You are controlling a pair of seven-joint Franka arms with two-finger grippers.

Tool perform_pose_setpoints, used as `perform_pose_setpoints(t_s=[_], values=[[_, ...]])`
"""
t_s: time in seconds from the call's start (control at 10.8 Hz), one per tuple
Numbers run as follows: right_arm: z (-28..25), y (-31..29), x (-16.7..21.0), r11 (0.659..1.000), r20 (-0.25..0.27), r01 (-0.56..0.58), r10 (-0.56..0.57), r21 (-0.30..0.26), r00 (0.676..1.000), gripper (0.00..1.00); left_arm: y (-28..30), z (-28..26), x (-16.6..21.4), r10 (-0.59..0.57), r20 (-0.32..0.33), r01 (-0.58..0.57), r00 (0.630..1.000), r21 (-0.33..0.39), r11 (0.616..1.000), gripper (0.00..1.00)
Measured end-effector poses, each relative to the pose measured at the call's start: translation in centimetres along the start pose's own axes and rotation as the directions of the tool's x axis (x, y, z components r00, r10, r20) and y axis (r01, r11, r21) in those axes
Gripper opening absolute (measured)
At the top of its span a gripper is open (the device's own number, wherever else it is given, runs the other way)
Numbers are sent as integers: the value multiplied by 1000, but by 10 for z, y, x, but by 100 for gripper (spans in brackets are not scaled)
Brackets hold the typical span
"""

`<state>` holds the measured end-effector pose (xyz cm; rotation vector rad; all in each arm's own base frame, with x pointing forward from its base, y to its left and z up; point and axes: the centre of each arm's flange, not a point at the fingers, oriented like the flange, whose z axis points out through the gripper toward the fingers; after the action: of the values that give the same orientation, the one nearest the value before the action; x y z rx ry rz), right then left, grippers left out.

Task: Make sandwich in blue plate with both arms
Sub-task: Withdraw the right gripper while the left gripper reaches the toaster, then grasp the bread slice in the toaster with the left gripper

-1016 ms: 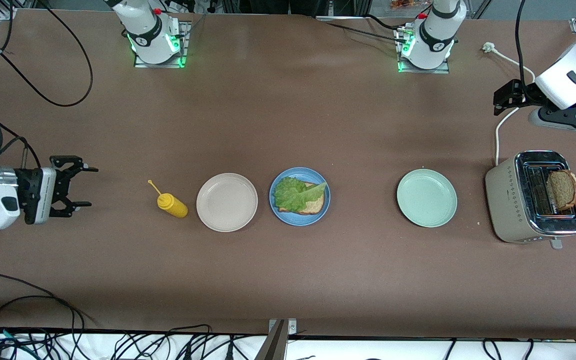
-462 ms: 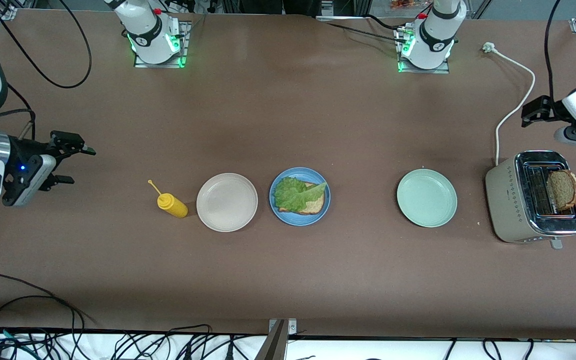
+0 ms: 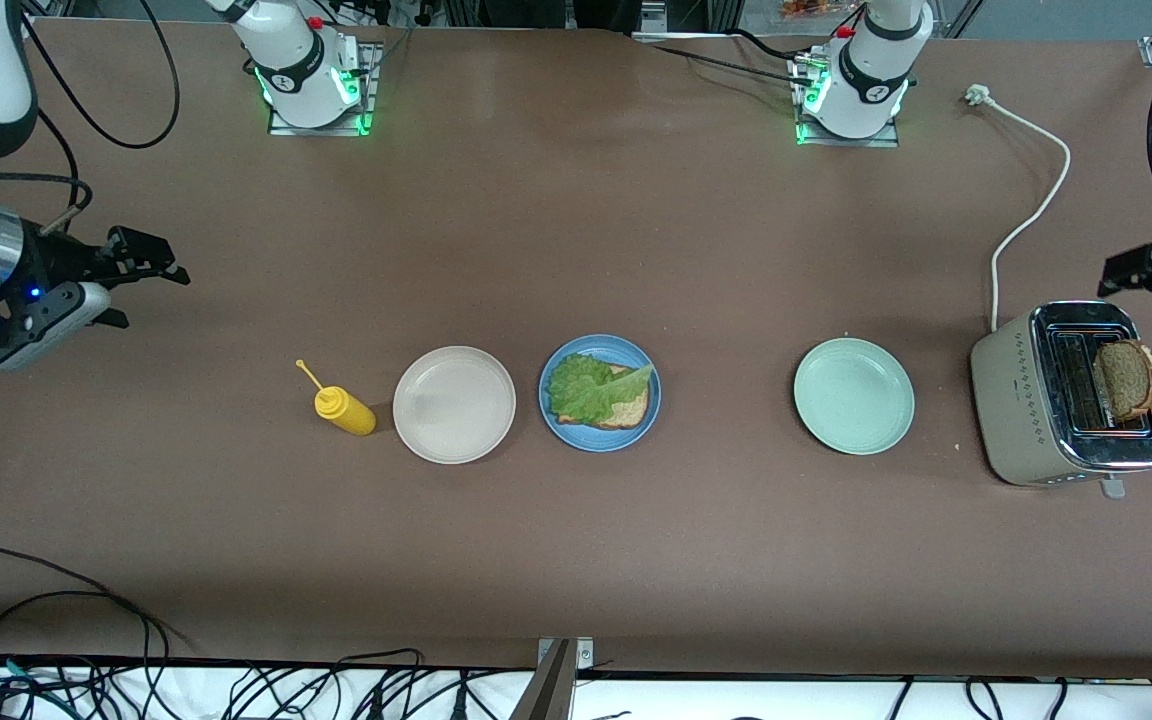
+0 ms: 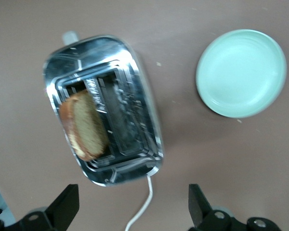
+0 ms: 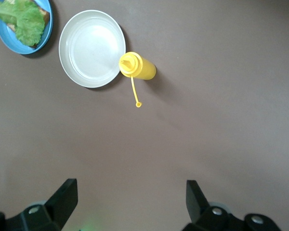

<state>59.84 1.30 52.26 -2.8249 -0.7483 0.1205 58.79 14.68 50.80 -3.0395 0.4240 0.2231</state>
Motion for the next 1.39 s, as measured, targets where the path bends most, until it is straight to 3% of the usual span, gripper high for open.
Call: perform_pose_setpoints(t_s=[0.37,0.55,0.83,1.02,1.11,1.2,1.29,1.39], values=[[-10,-29,-21,993,-18,-81,80,-87,997,100,-75,67,5,-81,-10,81,997,-28,996,100],[-8,-27,-30,989,-23,-95,93,-109,995,100,-88,83,15,-120,-4,120,993,-40,992,100],[-4,-43,-21,964,-6,-152,154,-216,988,100,-96,100,24,-215,2,215,977,-61,975,100],[-1,-53,-18,960,11,-166,173,-226,985,100,-101,116,28,-248,19,249,969,-72,966,96],[0,-50,-20,959,18,-173,182,-225,983,100,-104,123,28,-278,29,279,960,-76,957,84],[-1,-46,-23,957,19,-182,191,-224,981,100,-106,129,28,-306,38,308,951,-79,948,83],[-3,-42,-25,956,14,-191,199,-224,980,100,-106,133,29,-320,45,323,946,-82,943,75],[-8,-41,-26,954,2,-198,204,-226,979,100,-106,135,30,-324,47,327,945,-83,942,60]])
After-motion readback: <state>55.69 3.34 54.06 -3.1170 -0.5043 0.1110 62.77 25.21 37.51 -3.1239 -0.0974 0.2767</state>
